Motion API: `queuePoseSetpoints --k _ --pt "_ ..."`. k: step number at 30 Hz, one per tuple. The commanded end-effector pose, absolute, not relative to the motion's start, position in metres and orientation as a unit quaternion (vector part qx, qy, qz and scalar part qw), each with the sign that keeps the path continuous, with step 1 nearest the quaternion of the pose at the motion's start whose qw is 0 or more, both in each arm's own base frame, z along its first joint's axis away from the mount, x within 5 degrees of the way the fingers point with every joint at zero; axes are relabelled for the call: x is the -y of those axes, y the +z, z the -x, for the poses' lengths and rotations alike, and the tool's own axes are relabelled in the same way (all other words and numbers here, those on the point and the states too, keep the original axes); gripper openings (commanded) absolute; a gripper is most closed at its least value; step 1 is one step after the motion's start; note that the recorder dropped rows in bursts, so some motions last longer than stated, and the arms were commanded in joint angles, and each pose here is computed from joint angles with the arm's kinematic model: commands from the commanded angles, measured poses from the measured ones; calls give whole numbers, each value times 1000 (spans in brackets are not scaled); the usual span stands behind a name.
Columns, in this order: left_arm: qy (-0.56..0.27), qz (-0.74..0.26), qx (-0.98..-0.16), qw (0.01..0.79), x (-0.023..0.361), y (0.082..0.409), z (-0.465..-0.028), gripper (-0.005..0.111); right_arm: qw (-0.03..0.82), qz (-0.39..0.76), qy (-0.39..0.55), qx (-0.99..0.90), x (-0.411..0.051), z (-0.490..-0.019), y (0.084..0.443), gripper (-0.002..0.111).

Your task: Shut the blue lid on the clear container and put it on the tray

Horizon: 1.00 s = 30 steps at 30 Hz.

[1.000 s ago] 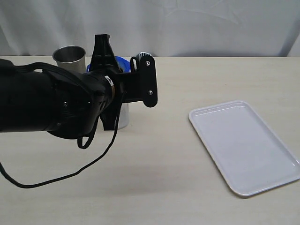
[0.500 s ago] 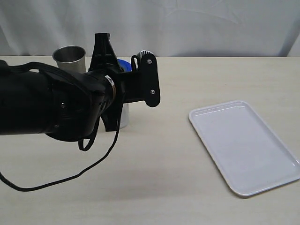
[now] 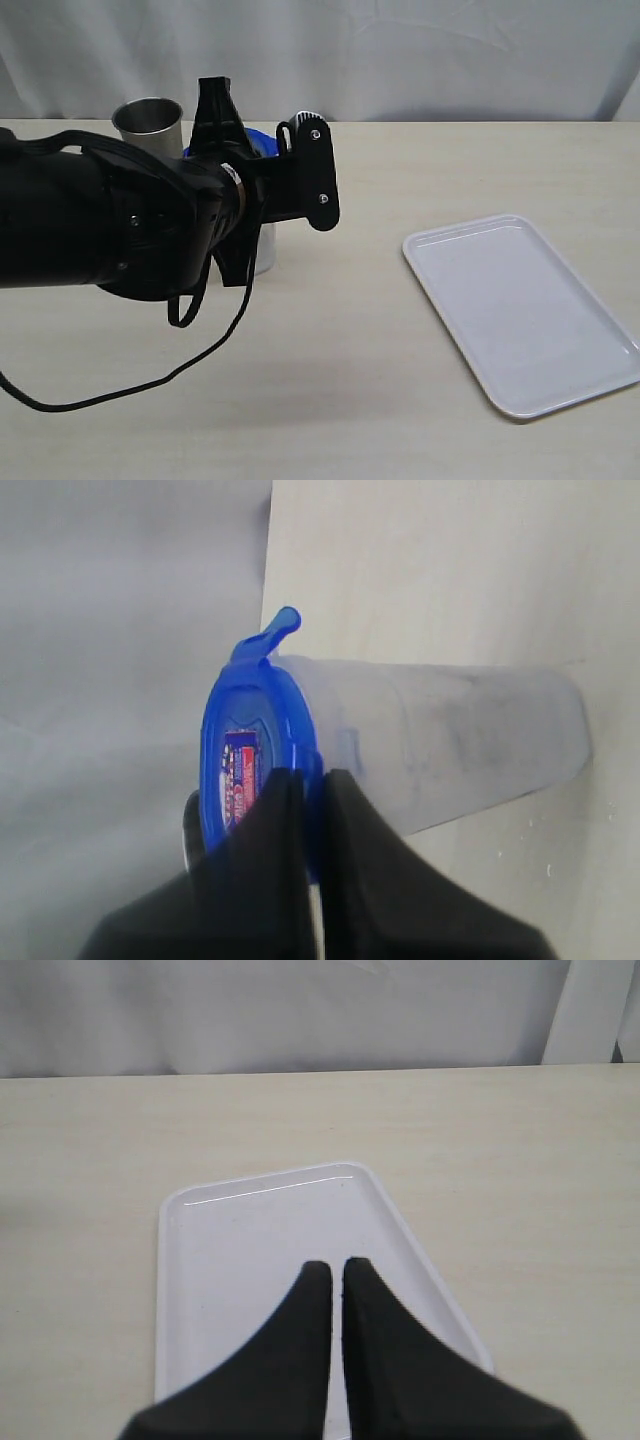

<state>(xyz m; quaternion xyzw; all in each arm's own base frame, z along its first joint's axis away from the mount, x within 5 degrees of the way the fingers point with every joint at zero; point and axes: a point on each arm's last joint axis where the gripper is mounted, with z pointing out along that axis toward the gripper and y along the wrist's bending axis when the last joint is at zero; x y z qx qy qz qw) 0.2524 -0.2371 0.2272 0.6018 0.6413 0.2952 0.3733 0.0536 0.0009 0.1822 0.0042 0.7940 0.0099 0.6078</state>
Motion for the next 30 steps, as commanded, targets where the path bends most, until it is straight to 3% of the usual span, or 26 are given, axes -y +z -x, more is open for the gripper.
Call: queuePoseSetpoints --k 1,30 --pt "288 -601 -644 376 237 229 -251 0 610 -5 10 -792 -1 -53 182 5" --pt "261 -604 -653 376 240 226 -248 0 610 -5 10 -792 -1 -53 182 5"
